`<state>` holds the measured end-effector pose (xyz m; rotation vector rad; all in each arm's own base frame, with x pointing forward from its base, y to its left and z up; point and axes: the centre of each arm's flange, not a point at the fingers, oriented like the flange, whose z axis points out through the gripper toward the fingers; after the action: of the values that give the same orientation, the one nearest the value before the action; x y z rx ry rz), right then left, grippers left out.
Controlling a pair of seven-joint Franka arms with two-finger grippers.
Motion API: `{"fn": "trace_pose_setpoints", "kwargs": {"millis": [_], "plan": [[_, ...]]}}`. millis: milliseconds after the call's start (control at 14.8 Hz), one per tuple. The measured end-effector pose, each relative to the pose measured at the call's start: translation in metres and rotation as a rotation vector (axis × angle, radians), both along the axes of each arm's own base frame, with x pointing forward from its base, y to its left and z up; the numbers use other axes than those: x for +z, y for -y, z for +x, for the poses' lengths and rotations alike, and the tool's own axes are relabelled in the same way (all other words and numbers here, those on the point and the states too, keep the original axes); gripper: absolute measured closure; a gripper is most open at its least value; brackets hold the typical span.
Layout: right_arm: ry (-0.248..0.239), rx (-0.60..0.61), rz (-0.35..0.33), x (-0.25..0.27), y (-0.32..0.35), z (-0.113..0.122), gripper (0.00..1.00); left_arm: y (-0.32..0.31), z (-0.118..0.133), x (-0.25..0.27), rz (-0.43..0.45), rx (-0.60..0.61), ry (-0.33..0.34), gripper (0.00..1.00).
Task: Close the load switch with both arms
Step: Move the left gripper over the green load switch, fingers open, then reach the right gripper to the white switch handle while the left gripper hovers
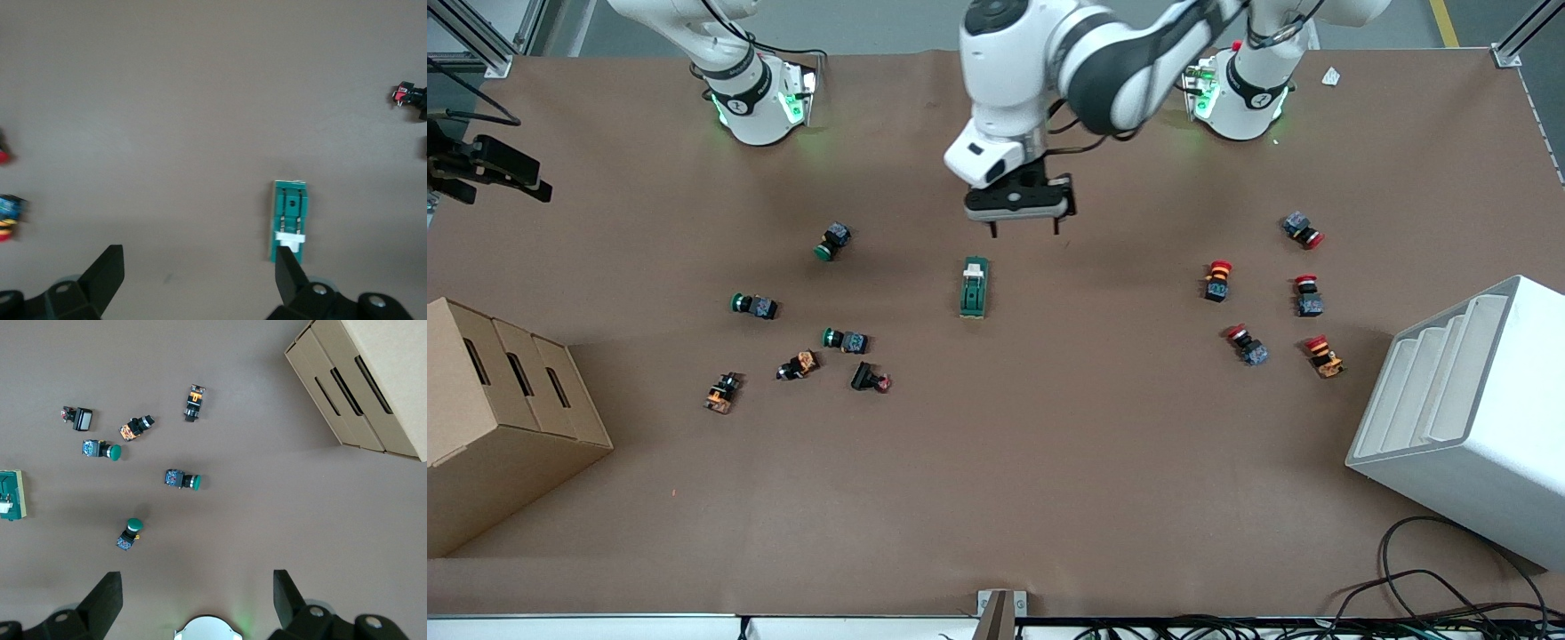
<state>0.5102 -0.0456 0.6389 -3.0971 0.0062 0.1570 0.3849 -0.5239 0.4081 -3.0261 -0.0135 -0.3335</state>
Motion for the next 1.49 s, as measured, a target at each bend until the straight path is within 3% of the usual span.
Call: {"fn": "trace_pose_setpoints", "kwargs": {"millis": [475, 610, 881, 1153, 1492], "plan": [[0.030, -0.008, -0.003, 0.014, 0.004, 0.000, 0.00, 0.067, -0.088, -0.118, -0.025, 0.097, 0.155, 0.00], [0.018, -0.016, -0.004, 0.007, 0.009, 0.003, 0.00, 0.079, -0.117, -0.158, -0.023, 0.103, 0.224, 0.00], [-0.075, -0.023, -0.029, -0.048, 0.015, 0.034, 0.00, 0.081, -0.159, -0.223, -0.051, 0.069, 0.378, 0.00], [-0.186, -0.016, -0.032, -0.121, -0.002, 0.070, 0.00, 0.064, -0.183, -0.255, -0.082, -0.015, 0.489, 0.00], [-0.216, -0.311, 0.030, -0.127, -0.107, 0.074, 0.00, 0.042, -0.196, -0.289, -0.150, -0.096, 0.614, 0.00]]}}
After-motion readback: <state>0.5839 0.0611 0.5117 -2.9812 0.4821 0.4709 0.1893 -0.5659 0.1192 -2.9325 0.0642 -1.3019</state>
